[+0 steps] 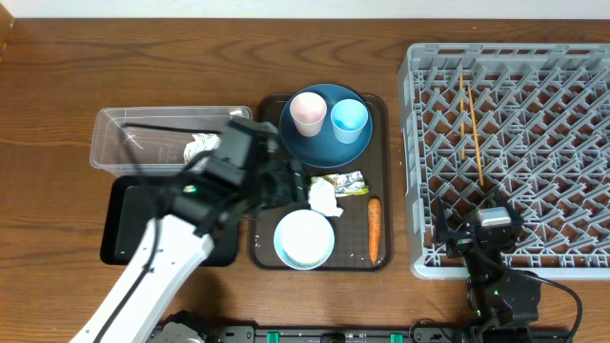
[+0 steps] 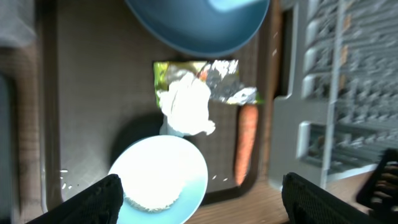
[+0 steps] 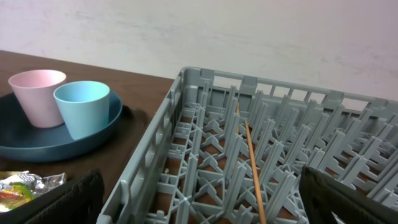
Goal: Sort waste into correct bins and load items into the dishwasher rack
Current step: 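Reach the left gripper back to the second tissue and grasp it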
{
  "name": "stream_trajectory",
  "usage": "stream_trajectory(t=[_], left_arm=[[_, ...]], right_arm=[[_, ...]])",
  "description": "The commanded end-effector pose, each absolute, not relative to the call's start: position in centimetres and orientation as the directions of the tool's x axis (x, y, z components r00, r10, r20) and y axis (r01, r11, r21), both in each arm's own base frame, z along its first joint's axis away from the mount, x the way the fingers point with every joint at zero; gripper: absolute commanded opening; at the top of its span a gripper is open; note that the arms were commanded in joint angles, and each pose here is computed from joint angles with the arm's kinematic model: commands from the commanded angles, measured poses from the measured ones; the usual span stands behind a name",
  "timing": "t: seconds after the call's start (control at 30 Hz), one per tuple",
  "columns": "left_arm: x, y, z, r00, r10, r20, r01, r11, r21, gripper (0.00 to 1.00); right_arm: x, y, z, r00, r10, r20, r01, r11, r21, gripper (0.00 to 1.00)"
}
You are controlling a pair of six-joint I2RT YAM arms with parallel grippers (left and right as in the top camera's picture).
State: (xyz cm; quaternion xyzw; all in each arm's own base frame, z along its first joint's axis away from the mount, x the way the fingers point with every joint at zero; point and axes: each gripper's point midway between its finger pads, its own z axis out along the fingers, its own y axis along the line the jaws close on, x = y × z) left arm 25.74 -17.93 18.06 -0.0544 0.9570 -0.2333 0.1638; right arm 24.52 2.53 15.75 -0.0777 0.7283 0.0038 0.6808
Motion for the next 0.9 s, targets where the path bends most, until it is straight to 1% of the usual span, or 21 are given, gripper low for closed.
stream_trajectory(t=[0.0, 0.17, 0.23, 0.33, 0.4, 0.57, 0.7, 0.87], left_arm=[[26.3, -18.4, 16.2, -0.938, -0.172, -0.300, -0.054, 0.930, -0.365, 0.83], [26.9, -19.4, 12.7, -0.948, -0.118, -0.297, -0.044, 0.969, -0.245, 0.83], [27.2, -19.8, 11.4, -0.954, -0.106, -0.280, -0.043, 0.974, -0.223, 0.82], [27.3, -20.4, 9.4, -0.965, -0.088, -0.248, -0.039, 0.980, -0.195, 0.76], [27.3, -20.5, 8.2, -0.971, -0.077, -0.226, -0.038, 0.984, -0.175, 0.75], [27.5, -21.2, 5.2, -0.981, -0.058, -0.184, -0.032, 0.990, -0.139, 0.74], [27.8, -22.3, 3.5, -0.983, -0.039, -0.180, -0.015, 0.991, -0.135, 0.73], [28.1, -22.7, 2.7, -0.983, -0.035, -0.180, -0.010, 0.991, -0.135, 0.68]], right_arm=[[24.5, 2.2, 15.7, -0.061, -0.110, -0.992, -0.107, 0.989, -0.103, 0.99], [24.5, 2.2, 15.7, -0.061, -0.110, -0.992, -0.107, 0.989, -0.103, 0.99], [24.5, 2.2, 15.7, -0.061, -0.110, -0.992, -0.107, 0.989, -0.103, 0.99], [24.5, 2.2, 15.7, -0.061, -0.110, -0.992, -0.107, 0.989, -0.103, 0.99], [24.5, 2.2, 15.7, -0.061, -0.110, -0.992, -0.107, 0.989, -0.103, 0.99], [24.5, 2.2, 15.7, -0.061, -0.110, -0.992, -0.107, 0.989, -0.103, 0.99], [24.5, 2.2, 15.7, -0.061, -0.110, -0.992, -0.107, 0.989, -0.103, 0.99], [24.5, 2.2, 15.7, -0.061, -0.110, -0.992, -0.107, 0.989, -0.103, 0.99]])
